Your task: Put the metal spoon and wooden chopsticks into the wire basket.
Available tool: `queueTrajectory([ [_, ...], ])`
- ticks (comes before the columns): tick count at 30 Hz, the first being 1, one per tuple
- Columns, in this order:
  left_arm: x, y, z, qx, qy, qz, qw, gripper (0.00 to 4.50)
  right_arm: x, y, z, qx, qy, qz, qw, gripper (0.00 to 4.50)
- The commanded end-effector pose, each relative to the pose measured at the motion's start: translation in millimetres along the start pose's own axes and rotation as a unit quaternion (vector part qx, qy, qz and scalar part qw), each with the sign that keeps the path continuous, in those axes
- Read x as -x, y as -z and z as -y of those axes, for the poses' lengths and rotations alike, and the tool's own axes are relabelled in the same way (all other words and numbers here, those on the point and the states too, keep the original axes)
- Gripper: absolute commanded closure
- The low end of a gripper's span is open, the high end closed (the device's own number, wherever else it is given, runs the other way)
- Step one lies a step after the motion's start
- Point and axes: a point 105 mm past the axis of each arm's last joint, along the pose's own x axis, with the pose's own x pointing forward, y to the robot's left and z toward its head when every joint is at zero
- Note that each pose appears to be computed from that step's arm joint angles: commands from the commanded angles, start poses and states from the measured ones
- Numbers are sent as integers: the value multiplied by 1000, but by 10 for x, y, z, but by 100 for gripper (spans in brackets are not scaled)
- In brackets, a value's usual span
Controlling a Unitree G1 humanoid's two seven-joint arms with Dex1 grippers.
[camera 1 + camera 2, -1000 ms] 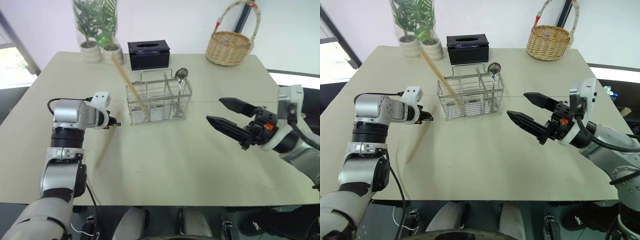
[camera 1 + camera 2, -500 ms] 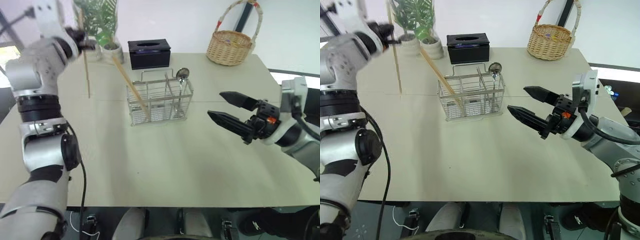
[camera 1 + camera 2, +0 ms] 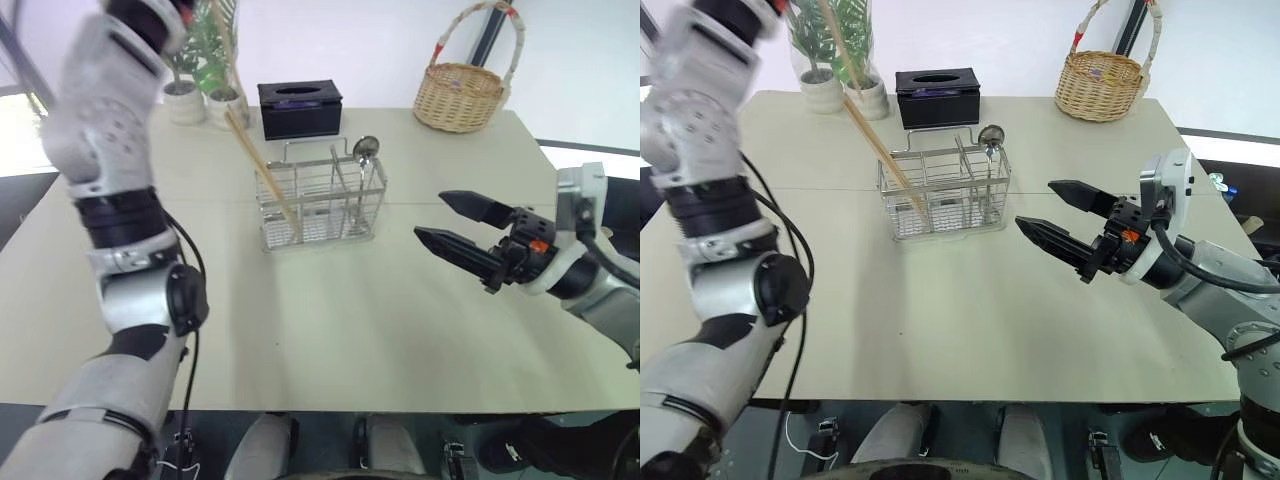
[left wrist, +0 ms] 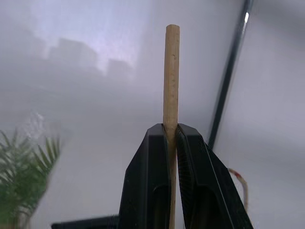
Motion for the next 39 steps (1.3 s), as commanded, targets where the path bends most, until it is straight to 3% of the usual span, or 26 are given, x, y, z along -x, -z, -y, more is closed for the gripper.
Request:
queueTrajectory([
  [1,21,170,148,-26,24,-1,999,448,45,-101,-56,21,3,17,1000,0],
  [6,92,591,184,-31,25,-30,999,448,70,-100,-56,21,11,19,1000,0],
  [13,195,952,175,-42,23,-55,997,448,87,-122,-48,24,14,19,999,0],
  [17,232,1026,164,-32,20,-57,998,298,89,-139,-45,25,13,18,999,0],
  [22,241,985,178,-18,15,-47,999,33,92,-144,-33,26,12,15,999,0],
  [23,241,969,177,-18,14,-46,999,11,89,-144,-29,26,12,15,999,0],
  [27,241,867,160,-27,12,-45,999,11,81,-148,-10,28,10,13,999,0],
  [32,285,363,-13,-70,36,-39,996,11,86,-114,38,41,4,-1,999,0],
  [35,557,134,-316,-154,75,-103,980,11,76,-45,129,55,1,-17,998,0],
  [39,984,56,-619,-257,105,-187,942,11,51,21,186,70,-10,-25,997,0],
])
